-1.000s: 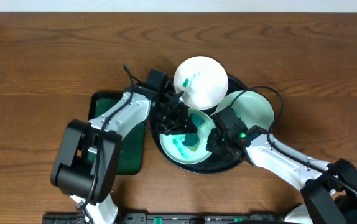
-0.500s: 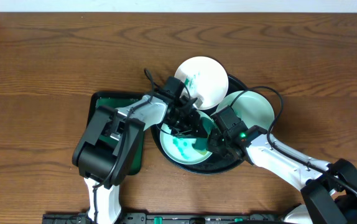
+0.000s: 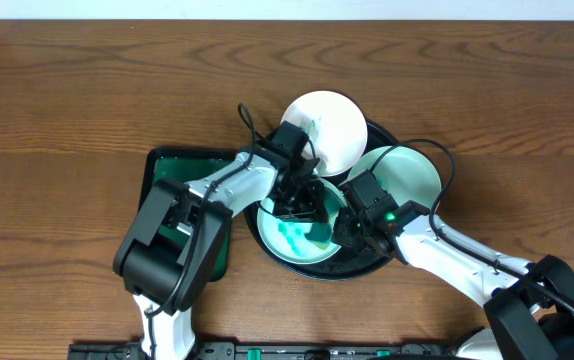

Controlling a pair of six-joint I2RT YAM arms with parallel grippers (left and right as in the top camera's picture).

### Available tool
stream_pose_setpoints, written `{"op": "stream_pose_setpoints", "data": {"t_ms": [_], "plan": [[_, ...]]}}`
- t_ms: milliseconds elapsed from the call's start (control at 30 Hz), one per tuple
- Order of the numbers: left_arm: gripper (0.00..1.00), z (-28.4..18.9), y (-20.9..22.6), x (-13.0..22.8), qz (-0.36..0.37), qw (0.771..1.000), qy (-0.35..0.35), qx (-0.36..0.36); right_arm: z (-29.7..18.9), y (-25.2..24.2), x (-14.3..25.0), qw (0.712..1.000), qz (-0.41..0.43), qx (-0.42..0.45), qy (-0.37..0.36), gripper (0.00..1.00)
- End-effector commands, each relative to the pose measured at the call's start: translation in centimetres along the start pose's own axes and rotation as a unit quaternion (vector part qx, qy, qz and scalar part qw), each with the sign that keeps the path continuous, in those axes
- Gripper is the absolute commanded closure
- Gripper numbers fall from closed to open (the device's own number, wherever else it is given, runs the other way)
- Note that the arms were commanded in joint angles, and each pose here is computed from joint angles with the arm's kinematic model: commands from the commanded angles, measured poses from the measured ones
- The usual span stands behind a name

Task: Clean dirty plates on tray and stack at the side
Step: 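Scrub the green stain on the held plate with the sponge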

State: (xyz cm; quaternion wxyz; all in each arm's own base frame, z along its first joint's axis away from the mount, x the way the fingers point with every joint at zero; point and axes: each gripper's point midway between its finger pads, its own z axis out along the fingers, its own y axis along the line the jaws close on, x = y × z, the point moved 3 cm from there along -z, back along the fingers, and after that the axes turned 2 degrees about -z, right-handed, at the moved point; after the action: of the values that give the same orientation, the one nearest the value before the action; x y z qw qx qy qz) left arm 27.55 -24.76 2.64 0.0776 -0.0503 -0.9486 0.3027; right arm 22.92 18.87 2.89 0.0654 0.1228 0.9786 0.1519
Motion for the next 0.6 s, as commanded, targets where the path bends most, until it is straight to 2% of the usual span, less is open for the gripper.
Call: {"op": "stream_pose_setpoints", "data": {"t_ms": [0, 267, 433, 567], "plan": [[0.93, 0.2, 10.2, -0.4, -0.047, 0.965, -0.042, -0.253, 1.0, -2.3, 2.1, 0.998, -0.009, 0.040, 0.039, 0.99], [0.93, -2.8, 13.9, 0.4, -0.047, 0.913, -0.052, -0.402, 1.0, -2.6, 2.1, 0.998, -0.004, 0.044, 0.041, 0.99], [0.93, -3.9, 14.8, 0.8, -0.045, 0.892, -0.049, -0.446, 1.0, -2.6, 2.1, 0.998, -0.004, 0.044, 0.041, 0.99], [0.93, -5.0, 15.6, 1.6, -0.075, 0.869, -0.054, -0.486, 1.0, -2.6, 2.1, 0.998, -0.002, 0.044, 0.041, 0.99]]}}
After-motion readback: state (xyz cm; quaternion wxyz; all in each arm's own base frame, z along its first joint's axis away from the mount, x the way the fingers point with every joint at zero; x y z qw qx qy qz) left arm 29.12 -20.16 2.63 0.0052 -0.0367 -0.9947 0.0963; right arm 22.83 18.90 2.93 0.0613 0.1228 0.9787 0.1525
